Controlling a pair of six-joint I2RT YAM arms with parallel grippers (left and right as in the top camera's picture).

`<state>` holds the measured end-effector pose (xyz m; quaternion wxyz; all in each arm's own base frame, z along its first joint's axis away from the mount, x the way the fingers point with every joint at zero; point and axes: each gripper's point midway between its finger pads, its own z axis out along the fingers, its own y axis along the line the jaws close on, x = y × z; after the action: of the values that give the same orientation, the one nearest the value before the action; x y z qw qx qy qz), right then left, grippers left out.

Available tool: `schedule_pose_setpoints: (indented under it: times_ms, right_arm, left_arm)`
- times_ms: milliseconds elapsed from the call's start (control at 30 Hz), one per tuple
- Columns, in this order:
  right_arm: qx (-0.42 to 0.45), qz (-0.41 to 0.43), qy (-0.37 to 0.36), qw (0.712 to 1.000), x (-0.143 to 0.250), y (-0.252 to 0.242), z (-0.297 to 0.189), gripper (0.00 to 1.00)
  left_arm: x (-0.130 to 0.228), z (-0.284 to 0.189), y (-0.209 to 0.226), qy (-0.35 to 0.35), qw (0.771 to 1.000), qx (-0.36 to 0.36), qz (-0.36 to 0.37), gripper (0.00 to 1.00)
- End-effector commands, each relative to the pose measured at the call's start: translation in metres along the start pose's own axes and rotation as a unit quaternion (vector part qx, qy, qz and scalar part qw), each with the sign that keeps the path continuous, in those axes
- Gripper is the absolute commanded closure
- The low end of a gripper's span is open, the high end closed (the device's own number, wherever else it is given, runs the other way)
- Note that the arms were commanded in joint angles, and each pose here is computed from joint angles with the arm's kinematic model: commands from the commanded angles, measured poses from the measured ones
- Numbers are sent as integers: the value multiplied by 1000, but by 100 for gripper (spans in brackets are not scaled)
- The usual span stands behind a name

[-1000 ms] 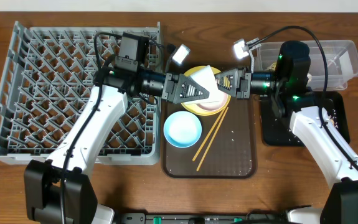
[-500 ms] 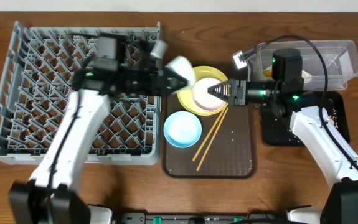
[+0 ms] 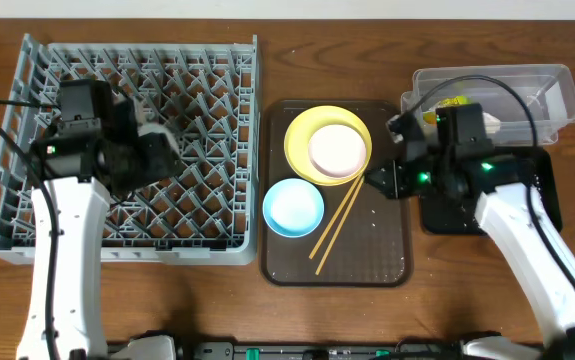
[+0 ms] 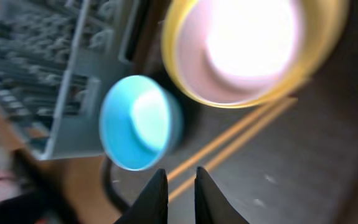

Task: Sort waste into correct bins and load items into the dishwasher rack
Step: 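Place the white cup upside down in the rack with left gripper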

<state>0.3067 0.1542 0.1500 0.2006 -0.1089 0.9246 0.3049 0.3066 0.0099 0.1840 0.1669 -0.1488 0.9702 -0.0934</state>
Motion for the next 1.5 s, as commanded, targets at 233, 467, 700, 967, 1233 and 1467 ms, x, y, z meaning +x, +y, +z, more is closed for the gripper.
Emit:
schedule_pose_setpoints:
  times_ms: [233, 467, 700, 967, 1233, 1467]
  right_arm:
    - [111, -54, -66, 990, -12, -9, -44, 85]
    - [112, -50, -56, 991, -7, -11, -43, 85]
    - [113, -48, -53, 991, -6, -11, -43, 85]
    - [113, -47, -52, 991, -5, -11, -43, 82]
    - [113, -46, -49, 991, -4, -11, -43, 73]
    - [113, -46, -49, 991, -4, -11, -43, 68]
  left_arm:
    - [32, 37, 25, 128, 990, -56, -19, 51]
    - [42, 60, 32, 178, 981, -68, -28, 51]
    - [50, 78, 38, 218, 972, -77, -34, 50]
    - [56, 91, 41, 243, 966, -83, -37, 20]
    - [53, 89, 41, 235, 968, -83, -36, 13]
    - [34, 62, 32, 176, 982, -71, -27, 13]
